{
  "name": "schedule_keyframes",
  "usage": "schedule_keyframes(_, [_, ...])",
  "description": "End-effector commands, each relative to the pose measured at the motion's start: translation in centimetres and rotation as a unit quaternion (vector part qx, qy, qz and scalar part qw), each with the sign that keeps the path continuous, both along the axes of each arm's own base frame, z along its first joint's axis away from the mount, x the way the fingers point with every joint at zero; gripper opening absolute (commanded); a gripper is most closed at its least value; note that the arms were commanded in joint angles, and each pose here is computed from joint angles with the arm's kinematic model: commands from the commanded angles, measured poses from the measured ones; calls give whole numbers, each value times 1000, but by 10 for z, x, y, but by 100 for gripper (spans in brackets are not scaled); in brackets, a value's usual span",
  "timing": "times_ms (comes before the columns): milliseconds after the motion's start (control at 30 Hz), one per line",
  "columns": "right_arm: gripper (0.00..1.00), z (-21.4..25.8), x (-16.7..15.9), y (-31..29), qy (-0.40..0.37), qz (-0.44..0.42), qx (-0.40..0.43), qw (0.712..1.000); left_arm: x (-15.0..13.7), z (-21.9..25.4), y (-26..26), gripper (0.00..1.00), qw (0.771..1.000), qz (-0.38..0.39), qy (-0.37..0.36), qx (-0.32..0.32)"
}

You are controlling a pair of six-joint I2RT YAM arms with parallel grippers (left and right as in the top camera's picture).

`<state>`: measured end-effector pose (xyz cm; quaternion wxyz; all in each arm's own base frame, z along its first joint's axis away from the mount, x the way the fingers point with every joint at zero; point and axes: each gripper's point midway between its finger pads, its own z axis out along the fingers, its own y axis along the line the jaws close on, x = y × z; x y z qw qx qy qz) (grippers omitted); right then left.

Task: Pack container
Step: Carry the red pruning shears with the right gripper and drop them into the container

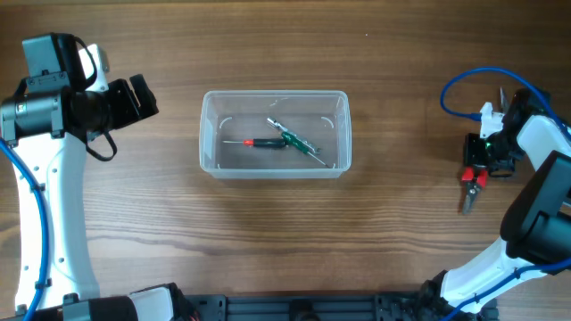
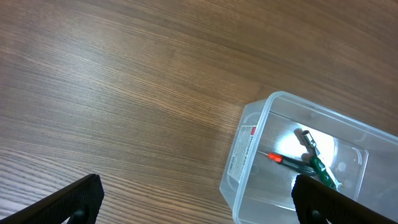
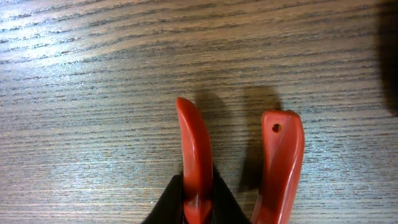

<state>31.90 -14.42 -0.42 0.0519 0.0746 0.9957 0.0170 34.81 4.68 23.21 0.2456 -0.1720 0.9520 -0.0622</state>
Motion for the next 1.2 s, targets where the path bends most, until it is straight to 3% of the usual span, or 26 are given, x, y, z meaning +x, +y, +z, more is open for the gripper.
schedule_keyframes(0, [4,-10,0,3,9,-21,11,1000,1,-1,-4,100,1000,-8,0,-7])
schedule_keyframes(300, [4,50,42,37,-11,38,21,999,1,-1,-4,100,1000,-9,0,-7])
schedule_keyframes(467, [4,141,92,102,-93,135,-3,986,1,-1,-4,100,1000,-9,0,-7])
schedule_keyframes(600, [4,197,117,174,-164,233,-13,958,1,-1,-4,100,1000,-9,0,-7])
schedule_keyframes(700, [4,219,119,246,-201,331,-18,922,1,-1,-4,100,1000,-9,0,-7])
schedule_keyframes(933, [4,221,93,373,-239,470,-21,849,1,-1,-4,100,1000,-9,0,-7])
schedule_keyframes(1167, [4,165,45,455,-191,680,-11,708,1,-1,-4,100,1000,-9,0,-7])
